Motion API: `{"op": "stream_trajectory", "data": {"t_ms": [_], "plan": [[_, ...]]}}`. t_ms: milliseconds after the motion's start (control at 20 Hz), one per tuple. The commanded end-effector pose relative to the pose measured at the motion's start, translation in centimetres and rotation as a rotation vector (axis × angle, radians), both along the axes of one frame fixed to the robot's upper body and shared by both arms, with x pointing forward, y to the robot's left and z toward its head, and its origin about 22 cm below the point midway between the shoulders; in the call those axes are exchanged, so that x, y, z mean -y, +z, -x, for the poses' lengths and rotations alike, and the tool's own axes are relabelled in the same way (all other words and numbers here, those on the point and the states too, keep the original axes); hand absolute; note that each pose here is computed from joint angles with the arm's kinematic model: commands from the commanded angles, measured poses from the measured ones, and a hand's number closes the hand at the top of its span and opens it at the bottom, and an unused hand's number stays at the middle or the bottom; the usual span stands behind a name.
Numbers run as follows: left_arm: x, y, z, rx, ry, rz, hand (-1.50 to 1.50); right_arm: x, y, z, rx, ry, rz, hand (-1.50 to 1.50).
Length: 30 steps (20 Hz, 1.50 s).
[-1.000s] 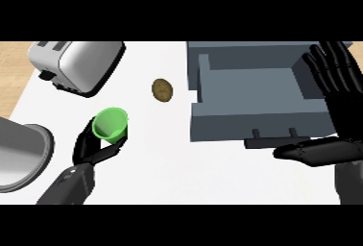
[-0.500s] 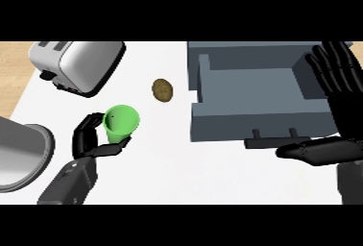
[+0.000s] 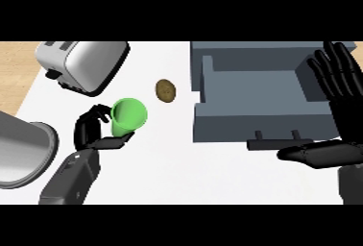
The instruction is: Pick up the cup, place it into the drawer and close the drawer
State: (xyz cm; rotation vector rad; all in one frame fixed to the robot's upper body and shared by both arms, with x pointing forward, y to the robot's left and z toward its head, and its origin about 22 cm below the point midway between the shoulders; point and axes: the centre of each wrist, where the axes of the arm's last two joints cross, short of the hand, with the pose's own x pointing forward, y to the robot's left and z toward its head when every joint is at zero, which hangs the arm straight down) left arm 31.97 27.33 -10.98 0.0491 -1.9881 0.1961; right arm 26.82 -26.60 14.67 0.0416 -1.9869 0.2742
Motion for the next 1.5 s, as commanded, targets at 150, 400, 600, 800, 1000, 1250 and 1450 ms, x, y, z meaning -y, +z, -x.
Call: {"op": "stream_trajectory", "data": {"t_ms": [150,400,600,800,1000,1250,1450], "plan": [[3.5,6.2,-5.7,0.175,-0.238,0.009,1.5,0.6,0.0,0.1,0.005,-0.029,0.023,-1.5],[8.7,12.8,-9.1,0.194,-0.314,-0.02,1.5,-0.5,0.5,0.0,-0.002,-0.048,0.005,-1.5],[13.3,17.3,-10.3,0.193,-0.355,-0.045,1.5,1.7,0.0,0.4,-0.013,-0.024,0.013,-1.5],[15.7,22.2,-10.9,0.198,-0.339,-0.082,1.5,0.6,0.0,-0.9,0.004,-0.034,0.004,-1.5],[19.1,27.7,-11.5,0.179,-0.349,-0.122,1.5,0.1,-0.8,-1.1,0.005,-0.055,0.005,-1.5],[22.8,29.7,-11.6,0.079,-0.313,-0.186,1.5,0.5,0.6,-1.4,0.01,-0.022,0.02,-1.5],[23.4,28.3,-12.5,-0.028,-0.27,-0.231,1.5,0.8,-1.0,-1.0,0.021,-0.005,-0.001,-1.5]]}}
